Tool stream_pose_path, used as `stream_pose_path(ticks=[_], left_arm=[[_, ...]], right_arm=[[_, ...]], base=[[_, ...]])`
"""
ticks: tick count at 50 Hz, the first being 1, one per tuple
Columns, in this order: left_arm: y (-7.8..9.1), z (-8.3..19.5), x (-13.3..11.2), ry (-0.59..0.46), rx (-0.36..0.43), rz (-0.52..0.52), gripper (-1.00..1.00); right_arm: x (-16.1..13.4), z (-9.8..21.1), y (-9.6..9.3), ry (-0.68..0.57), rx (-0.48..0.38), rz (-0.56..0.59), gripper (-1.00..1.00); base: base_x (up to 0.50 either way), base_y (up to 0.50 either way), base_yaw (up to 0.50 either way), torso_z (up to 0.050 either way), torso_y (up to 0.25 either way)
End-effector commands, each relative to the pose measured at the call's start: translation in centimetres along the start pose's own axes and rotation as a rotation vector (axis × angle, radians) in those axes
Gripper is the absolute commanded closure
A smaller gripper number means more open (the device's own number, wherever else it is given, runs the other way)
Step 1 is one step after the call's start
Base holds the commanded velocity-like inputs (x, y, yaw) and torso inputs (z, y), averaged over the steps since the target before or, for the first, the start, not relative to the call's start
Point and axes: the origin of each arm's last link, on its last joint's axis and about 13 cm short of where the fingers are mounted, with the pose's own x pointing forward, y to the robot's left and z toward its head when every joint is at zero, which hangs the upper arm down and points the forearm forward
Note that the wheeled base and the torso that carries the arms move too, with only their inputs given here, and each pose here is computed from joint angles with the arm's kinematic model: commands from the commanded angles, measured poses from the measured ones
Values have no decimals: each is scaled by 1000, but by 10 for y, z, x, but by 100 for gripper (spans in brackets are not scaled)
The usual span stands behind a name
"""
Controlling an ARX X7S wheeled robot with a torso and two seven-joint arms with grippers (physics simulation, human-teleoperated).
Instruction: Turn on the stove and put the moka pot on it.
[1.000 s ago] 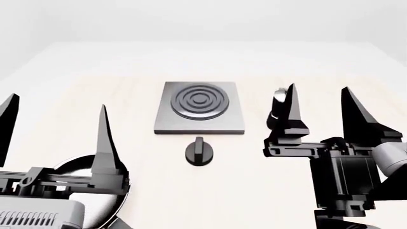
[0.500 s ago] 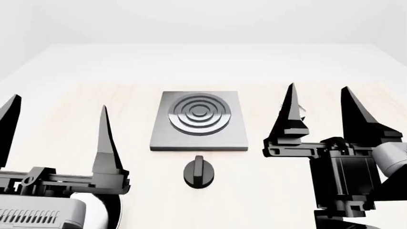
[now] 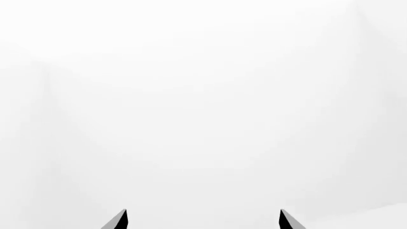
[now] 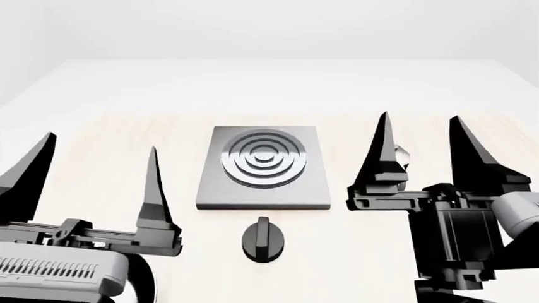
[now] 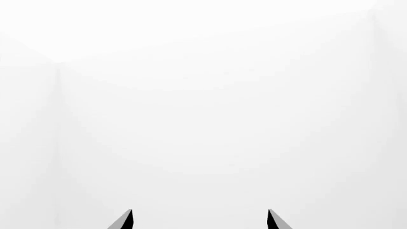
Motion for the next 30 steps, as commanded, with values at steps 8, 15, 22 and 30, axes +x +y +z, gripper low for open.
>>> stream_pose_path(ticks=[8,15,22,30], left_arm=[[-7,-38,12,231,-140,-99,-100],[-15,-61,10,369,-212,-162,-100],[-23,-77,7,463,-269,-219,-100],[-31,-98,1,566,-315,-274,-100]], right_arm=[[-1,3,2,-6,8,7,-100],[-1,5,3,-12,12,13,-100],[-1,7,3,-20,13,16,-100],[-1,7,3,-21,14,17,-100]], base=[[0,0,0,0,0],[0,0,0,0,0],[0,0,0,0,0],[0,0,0,0,0]])
